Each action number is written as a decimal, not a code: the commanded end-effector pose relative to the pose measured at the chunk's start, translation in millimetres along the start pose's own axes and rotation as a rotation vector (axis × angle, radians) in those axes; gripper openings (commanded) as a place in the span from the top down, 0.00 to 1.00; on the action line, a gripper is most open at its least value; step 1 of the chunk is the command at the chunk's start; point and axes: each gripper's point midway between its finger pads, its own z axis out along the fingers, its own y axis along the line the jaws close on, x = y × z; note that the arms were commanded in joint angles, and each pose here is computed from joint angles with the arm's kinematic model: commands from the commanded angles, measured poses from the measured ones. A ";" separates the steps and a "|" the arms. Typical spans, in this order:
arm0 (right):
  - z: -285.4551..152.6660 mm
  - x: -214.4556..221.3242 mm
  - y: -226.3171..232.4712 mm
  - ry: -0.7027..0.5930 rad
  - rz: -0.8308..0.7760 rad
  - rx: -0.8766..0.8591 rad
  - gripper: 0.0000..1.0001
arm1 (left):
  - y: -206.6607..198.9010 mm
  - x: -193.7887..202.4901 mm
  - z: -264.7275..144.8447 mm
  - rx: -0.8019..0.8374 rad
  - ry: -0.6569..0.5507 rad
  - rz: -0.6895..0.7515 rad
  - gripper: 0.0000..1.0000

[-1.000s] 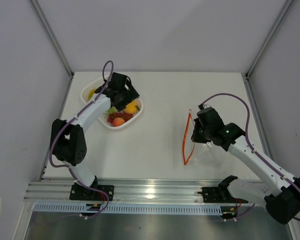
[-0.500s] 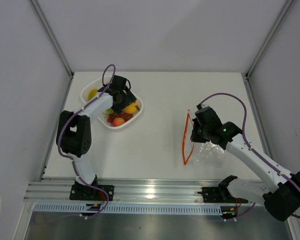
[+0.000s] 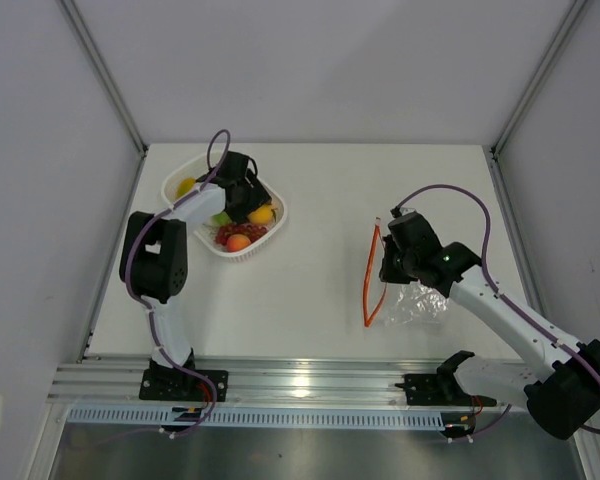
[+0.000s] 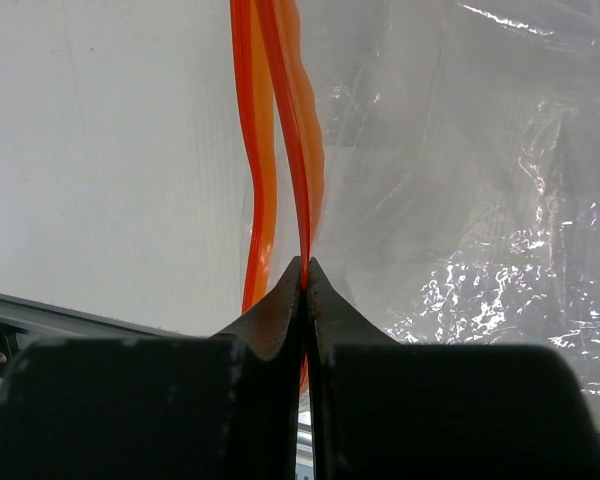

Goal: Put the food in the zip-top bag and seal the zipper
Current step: Pick up the fake fruit from the bin.

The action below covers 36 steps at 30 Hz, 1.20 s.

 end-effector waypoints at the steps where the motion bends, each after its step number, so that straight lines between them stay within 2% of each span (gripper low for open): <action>1: -3.3 -13.5 7.5 -0.046 -0.004 -0.023 1.00 | -0.3 -0.2 4.9 0.022 0.008 0.021 0.30; 3: -5.3 -14.0 8.6 -0.051 -0.001 -0.029 1.00 | 2.4 -0.8 1.9 0.019 -0.005 0.020 0.31; 5: -6.8 -14.4 8.8 -0.055 0.002 -0.032 1.00 | 3.5 -0.2 0.1 0.022 -0.008 0.026 0.41; 6: -7.2 -14.1 8.9 -0.054 0.002 -0.033 1.00 | 3.0 -0.5 -0.6 0.030 -0.013 0.032 0.53; 8: -8.0 -14.1 9.8 -0.054 0.006 -0.036 1.00 | 2.8 -0.7 -7.2 0.041 -0.021 0.035 0.65; 9: -8.1 -14.0 9.3 -0.054 0.008 -0.035 1.00 | 3.0 -1.5 -9.5 0.045 -0.029 0.039 0.76; 11: -8.8 -14.4 10.3 -0.055 0.013 -0.040 1.00 | 7.3 0.0 -15.2 0.040 -0.034 0.044 0.84; 13: -9.0 -14.6 12.3 -0.056 0.020 -0.049 1.00 | 10.1 0.5 -22.4 0.041 -0.042 0.054 0.97; 14: -8.7 -14.3 12.4 -0.055 0.018 -0.051 1.00 | 9.6 0.4 -25.8 0.045 -0.047 0.060 1.00; 22: -9.4 -18.2 16.4 -0.064 0.026 -0.062 1.00 | 3.6 6.3 -64.0 0.122 -0.075 0.091 0.99; 28: -9.4 -18.5 15.2 -0.061 0.031 -0.051 1.00 | -24.5 1.5 -124.5 0.236 -0.159 0.176 0.99; 33: -11.2 -19.0 17.2 -0.058 0.037 -0.058 1.00 | -60.2 34.1 -180.0 0.461 -0.151 0.308 0.99; 36: -14.5 -21.1 22.0 -0.061 0.046 -0.081 1.00 | -87.6 76.2 -207.9 0.707 -0.099 0.424 0.99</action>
